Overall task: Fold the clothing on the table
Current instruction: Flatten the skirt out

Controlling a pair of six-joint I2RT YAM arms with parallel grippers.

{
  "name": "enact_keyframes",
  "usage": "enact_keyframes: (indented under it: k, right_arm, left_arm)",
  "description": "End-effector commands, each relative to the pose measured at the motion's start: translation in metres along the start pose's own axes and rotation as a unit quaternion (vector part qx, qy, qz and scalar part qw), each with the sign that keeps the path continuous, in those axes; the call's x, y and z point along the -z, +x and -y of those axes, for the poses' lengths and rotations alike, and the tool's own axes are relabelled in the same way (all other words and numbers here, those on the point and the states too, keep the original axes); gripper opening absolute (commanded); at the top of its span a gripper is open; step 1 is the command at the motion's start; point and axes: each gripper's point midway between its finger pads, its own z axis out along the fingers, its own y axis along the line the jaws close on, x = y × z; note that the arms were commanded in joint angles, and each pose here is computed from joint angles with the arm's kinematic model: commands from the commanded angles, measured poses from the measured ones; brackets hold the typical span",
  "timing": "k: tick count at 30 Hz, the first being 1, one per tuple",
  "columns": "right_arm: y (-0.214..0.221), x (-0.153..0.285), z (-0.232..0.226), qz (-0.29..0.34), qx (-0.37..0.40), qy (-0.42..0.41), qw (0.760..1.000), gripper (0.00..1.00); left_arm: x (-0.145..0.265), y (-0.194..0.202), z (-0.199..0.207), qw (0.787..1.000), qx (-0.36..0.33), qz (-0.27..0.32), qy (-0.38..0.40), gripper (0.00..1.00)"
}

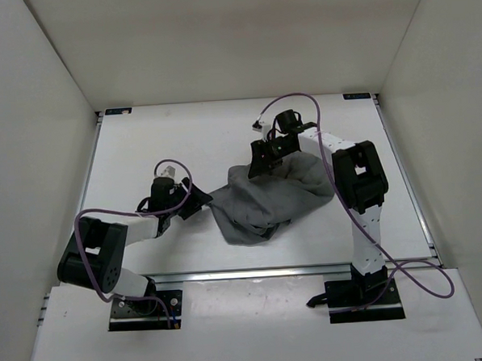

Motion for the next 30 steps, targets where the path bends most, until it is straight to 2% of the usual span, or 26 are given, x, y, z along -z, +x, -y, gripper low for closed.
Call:
enact_keyframes:
  k: [1, 8, 13, 16, 18, 19, 21, 26, 28, 30]
  right_arm:
    - [-0.022, 0.017, -0.018, 0.033, 0.035, -0.003, 0.999, 0.60]
    - [-0.022, 0.018, -0.014, 0.035, 0.030, -0.002, 0.999, 0.60]
    - [-0.024, 0.021, -0.013, 0.039, 0.027, -0.004, 0.999, 0.60]
    - [-0.021, 0.020, -0.007, 0.035, 0.021, 0.000, 0.999, 0.60]
    - [-0.024, 0.021, -0.006, 0.040, 0.024, 0.003, 0.999, 0.60]
    - [-0.022, 0.022, -0.006, 0.038, 0.021, 0.002, 0.999, 0.60]
    - [-0.020, 0.021, -0.005, 0.035, 0.020, 0.004, 0.999, 0.60]
    - [-0.018, 0.019, 0.001, 0.031, 0.018, 0.013, 0.999, 0.60]
    - [-0.011, 0.018, 0.005, 0.023, 0.011, 0.016, 1.000, 0.60]
    - [-0.014, 0.020, 0.007, 0.023, 0.017, 0.021, 0.999, 0.60]
  left_arm:
    - [-0.003, 0.006, -0.028, 0.999, -0.004, -0.013, -0.052, 0.73]
    - [-0.027, 0.019, -0.027, 0.997, 0.008, -0.062, -0.052, 0.67]
    - [-0.044, 0.034, -0.004, 0.993, 0.017, -0.120, 0.011, 0.51]
    - [-0.051, 0.041, 0.004, 0.987, 0.013, -0.161, 0.024, 0.57]
    - [-0.055, 0.043, 0.005, 0.987, -0.009, -0.163, 0.016, 0.54]
    - [-0.056, 0.043, 0.005, 0.987, -0.013, -0.158, 0.009, 0.48]
    - [-0.054, 0.040, 0.007, 0.988, -0.015, -0.151, 0.016, 0.02]
    - [-0.043, 0.028, 0.017, 0.991, -0.012, -0.129, 0.044, 0.00]
    - [-0.035, 0.017, 0.022, 0.992, -0.029, -0.118, 0.042, 0.00]
    - [-0.022, -0.009, 0.040, 0.992, -0.082, -0.083, 0.039, 0.00]
